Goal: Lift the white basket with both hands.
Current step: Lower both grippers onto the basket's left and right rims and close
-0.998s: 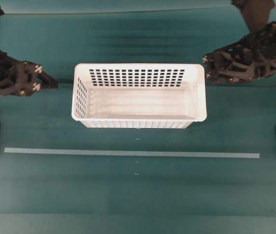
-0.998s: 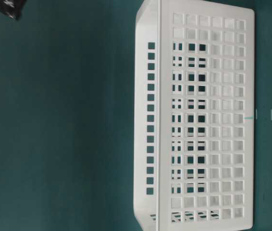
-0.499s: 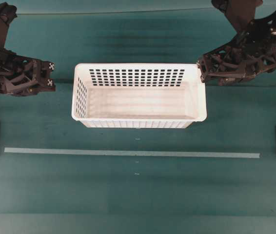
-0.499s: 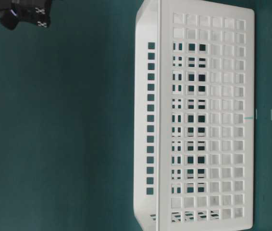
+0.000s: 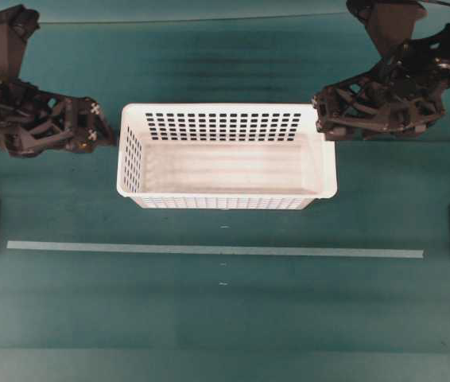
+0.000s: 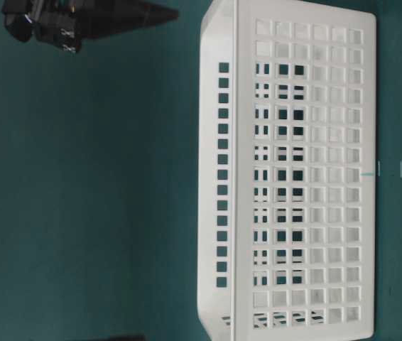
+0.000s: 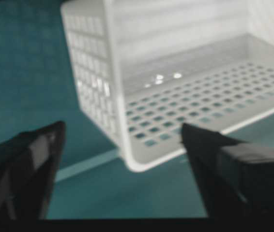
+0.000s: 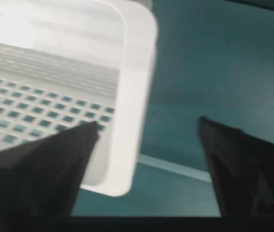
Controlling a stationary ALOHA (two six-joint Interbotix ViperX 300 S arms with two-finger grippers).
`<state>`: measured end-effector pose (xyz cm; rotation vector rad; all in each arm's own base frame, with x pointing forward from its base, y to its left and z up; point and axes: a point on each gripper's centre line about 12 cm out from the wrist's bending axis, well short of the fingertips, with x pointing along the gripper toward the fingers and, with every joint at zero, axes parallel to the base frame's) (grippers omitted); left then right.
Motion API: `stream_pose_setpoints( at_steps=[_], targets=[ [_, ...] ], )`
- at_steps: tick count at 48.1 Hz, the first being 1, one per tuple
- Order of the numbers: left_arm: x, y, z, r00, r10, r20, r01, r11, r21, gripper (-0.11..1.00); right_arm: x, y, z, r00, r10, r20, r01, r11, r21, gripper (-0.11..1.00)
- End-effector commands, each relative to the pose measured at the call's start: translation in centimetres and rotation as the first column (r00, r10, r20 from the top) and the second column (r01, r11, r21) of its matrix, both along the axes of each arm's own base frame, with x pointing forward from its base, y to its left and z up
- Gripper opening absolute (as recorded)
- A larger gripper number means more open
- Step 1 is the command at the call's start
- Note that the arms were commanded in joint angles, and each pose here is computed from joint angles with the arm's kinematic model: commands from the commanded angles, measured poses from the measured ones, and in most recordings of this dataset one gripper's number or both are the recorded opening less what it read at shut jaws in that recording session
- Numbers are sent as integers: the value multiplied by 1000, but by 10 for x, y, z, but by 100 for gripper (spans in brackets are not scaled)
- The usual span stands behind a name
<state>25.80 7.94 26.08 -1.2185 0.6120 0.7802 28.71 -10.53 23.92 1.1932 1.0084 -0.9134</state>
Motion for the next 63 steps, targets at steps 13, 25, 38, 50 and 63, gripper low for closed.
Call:
stream_pose_setpoints(
  at_steps=[13,25,38,50,63],
  targets=[
    [24,8,-9,999,-6,-46,6,1000,-3,95,11,-1,-18,997,-72,-25,73,997,32,94],
    [35,11,-26,995,-7,-102,4,1000,-23,95,20,-3,-33,997,-70,-30,71,997,31,94],
    [51,16,-52,986,-10,-167,3,999,-44,95,30,1,-55,997,-56,-56,58,998,38,94],
    [55,16,-74,981,-11,-195,0,998,-56,94,29,2,-76,993,-76,-90,81,996,43,93],
    [59,18,-78,983,-8,-182,-2,999,-53,94,33,0,-83,994,-100,-51,101,995,25,93]
  ],
)
